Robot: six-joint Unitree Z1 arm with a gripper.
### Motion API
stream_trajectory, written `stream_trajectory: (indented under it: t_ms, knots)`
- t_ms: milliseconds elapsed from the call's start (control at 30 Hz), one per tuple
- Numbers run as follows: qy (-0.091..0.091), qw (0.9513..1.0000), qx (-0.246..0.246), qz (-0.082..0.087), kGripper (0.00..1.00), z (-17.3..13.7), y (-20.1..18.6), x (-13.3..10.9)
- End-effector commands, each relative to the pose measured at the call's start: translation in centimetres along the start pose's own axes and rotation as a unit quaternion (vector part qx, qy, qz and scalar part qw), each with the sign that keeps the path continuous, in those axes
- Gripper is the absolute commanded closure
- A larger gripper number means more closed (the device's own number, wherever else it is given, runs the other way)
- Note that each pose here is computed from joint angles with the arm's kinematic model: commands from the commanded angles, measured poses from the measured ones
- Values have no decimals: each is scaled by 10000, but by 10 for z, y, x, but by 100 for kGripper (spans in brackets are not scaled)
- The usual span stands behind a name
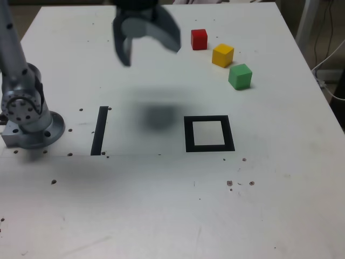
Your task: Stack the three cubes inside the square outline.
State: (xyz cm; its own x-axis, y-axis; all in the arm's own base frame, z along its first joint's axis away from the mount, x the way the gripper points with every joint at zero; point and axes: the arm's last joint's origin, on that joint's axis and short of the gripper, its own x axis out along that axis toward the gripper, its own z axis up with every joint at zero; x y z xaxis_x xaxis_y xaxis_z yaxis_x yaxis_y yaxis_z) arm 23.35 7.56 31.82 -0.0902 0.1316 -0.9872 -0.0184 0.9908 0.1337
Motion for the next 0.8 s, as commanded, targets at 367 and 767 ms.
stream_trajectory:
  t_ms: [367, 767]
  knots:
    - [92, 9985, -534, -38, 1, 59, 80, 7]
    - [129, 9958, -897, -158, 1, 96, 158, 42]
